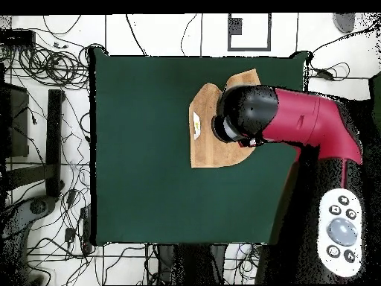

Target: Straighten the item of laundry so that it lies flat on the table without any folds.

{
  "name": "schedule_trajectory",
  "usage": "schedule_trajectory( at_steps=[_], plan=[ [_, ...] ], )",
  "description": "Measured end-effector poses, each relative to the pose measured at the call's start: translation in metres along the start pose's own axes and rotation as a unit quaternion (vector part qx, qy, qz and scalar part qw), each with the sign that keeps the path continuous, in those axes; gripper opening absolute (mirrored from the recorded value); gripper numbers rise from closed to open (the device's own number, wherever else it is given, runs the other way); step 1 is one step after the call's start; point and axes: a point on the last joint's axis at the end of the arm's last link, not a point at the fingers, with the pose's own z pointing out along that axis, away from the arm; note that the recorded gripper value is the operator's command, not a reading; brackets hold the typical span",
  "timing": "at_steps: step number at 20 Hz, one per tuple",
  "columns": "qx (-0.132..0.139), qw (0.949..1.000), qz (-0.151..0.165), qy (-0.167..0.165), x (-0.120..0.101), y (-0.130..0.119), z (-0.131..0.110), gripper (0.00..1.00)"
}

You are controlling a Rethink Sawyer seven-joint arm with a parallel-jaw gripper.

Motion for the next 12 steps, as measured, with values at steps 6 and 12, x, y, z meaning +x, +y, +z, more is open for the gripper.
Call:
schedule_trajectory(
  at_steps=[6, 12],
  plan=[
    [0.000, 1.0000, 0.000, 0.001, 0.0006, 0.0005, 0.0002, 1.00],
    [-0.004, 1.0000, -0.004, 0.007, 0.0060, 0.0047, 0.0007, 1.00]
  ],
)
